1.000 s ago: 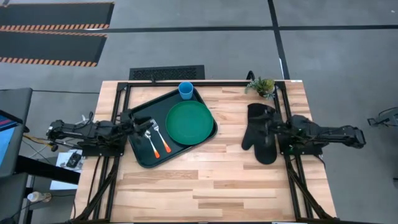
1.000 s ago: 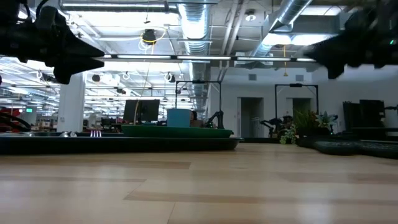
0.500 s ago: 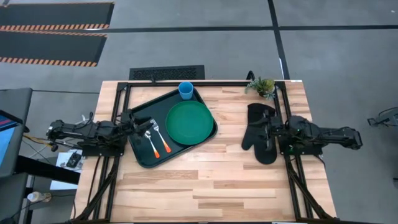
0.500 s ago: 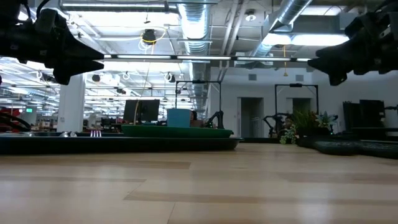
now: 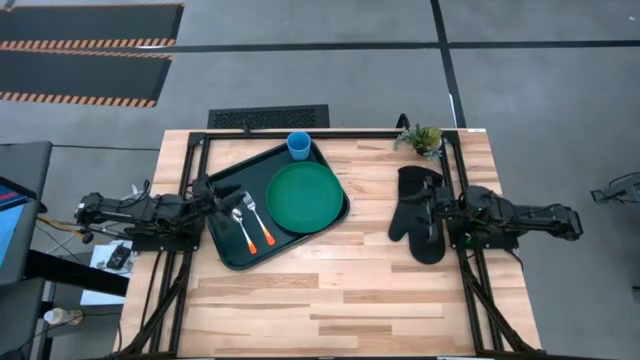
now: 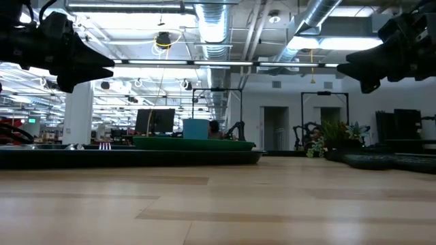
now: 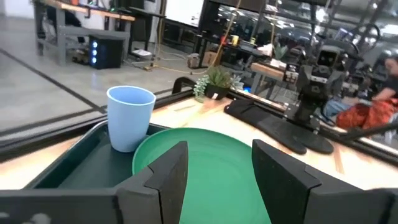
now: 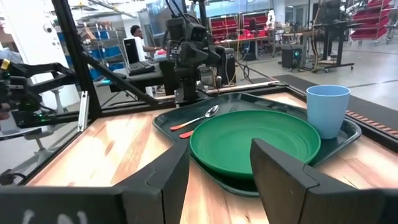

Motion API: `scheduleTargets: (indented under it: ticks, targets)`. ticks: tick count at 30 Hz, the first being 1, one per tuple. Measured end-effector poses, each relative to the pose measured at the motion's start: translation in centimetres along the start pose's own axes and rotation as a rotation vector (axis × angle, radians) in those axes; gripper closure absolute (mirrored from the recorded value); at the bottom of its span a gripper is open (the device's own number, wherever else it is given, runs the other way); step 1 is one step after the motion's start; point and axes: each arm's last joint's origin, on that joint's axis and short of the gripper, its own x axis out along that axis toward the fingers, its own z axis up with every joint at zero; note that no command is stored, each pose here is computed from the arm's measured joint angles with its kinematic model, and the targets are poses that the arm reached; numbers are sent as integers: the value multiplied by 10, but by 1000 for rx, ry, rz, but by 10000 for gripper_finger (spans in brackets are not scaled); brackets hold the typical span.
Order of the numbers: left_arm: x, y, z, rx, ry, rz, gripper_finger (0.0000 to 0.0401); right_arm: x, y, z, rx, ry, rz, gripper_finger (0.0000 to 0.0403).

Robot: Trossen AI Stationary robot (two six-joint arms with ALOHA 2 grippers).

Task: Pick and place plate/cup/fork/spoon on tray
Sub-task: Return to Home Position

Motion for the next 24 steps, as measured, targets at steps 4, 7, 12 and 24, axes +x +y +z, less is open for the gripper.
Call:
scheduleTargets:
  ticks: [4,7,12,24]
  targets:
    - [0,0,0,-57,-1,8,237,0,0,0,-1,4,-4,205]
    - [0,0,0,-67,-2,9,237,0,0,0,-1,4,-4,204]
    - [0,0,0,-67,-2,9,237,0,0,0,0,5,-4,206]
    - [0,0,0,-68,-1,9,237,0,0,-1,0,6,-5,204]
